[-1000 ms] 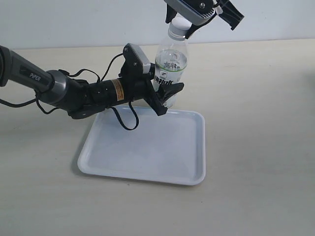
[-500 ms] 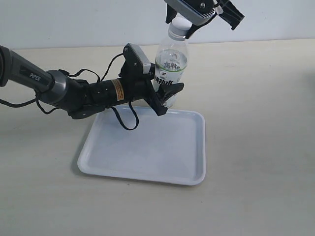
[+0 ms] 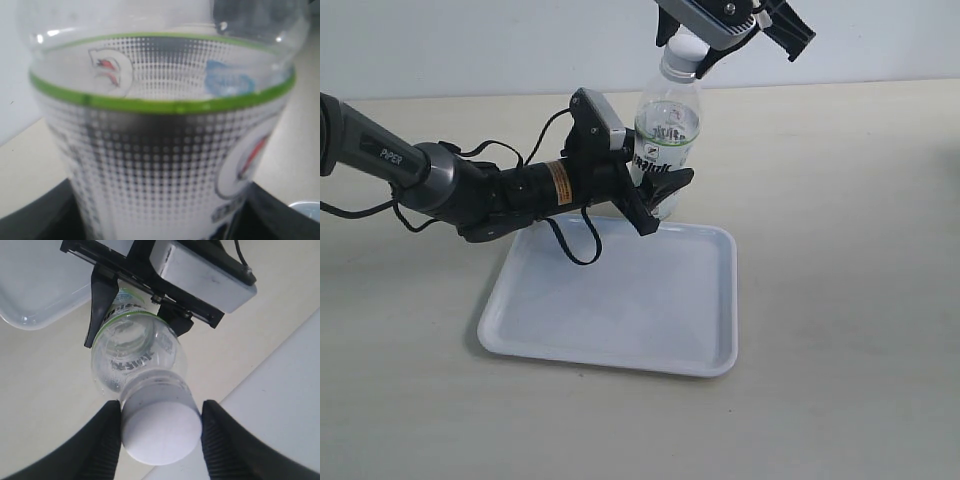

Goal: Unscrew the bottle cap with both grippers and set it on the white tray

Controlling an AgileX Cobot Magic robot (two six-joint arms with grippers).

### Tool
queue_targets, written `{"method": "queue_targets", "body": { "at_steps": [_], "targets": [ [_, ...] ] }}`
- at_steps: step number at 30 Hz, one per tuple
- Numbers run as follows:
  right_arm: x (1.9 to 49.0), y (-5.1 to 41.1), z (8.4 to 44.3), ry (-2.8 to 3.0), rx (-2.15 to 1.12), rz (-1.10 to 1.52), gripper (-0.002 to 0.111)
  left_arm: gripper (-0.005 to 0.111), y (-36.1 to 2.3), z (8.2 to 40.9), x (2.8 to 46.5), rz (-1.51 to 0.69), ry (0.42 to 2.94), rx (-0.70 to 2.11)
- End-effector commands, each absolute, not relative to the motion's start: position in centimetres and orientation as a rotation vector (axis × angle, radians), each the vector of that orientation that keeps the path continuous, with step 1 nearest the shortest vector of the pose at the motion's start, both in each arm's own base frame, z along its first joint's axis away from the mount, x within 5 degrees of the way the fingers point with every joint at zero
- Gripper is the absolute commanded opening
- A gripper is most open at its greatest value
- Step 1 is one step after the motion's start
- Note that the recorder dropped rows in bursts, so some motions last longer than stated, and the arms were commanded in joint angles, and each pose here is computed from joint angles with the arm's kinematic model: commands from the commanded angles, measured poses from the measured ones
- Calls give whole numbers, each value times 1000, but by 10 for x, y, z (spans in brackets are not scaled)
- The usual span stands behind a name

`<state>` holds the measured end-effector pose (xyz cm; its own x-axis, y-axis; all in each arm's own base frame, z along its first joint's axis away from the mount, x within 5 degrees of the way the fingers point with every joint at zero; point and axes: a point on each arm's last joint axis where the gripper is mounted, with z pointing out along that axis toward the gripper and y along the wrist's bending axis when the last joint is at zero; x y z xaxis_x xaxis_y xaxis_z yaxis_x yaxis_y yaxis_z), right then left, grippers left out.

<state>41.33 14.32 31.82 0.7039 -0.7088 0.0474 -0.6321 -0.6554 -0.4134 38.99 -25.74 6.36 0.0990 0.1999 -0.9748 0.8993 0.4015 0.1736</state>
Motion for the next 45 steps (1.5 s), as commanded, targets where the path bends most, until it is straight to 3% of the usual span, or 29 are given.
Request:
{"method": "queue_targets", "body": {
  "at_steps": [1, 5, 13, 21, 25, 28, 35, 45],
  "targets": [
    [411, 145, 326, 1034, -2508, -300, 43, 0, -257, 59, 388, -685, 1413, 1110],
    [411, 146, 326, 1034, -2501, -291, 44, 0, -257, 59, 388, -685, 1413, 1110],
    [409, 151, 328, 1028, -2458, -234, 66, 0, -257, 59, 388, -685, 1413, 1110],
    [409, 151, 327, 1083, -2434, -221, 69, 0, -257, 59, 388, -685, 1413, 1110],
    [409, 151, 327, 1214, -2364, -185, 80, 0, -257, 59, 388, -685, 1413, 1110],
    [410, 150, 327, 1493, -2189, -105, 88, 0, -257, 59, 388, -685, 1413, 1110],
    [410, 150, 327, 2151, -1552, 124, 88, 0, -257, 59, 388, -685, 1413, 1110],
    [411, 147, 327, 2486, -1013, 232, 88, 0, -257, 59, 388, -685, 1413, 1110]
  ]
}}
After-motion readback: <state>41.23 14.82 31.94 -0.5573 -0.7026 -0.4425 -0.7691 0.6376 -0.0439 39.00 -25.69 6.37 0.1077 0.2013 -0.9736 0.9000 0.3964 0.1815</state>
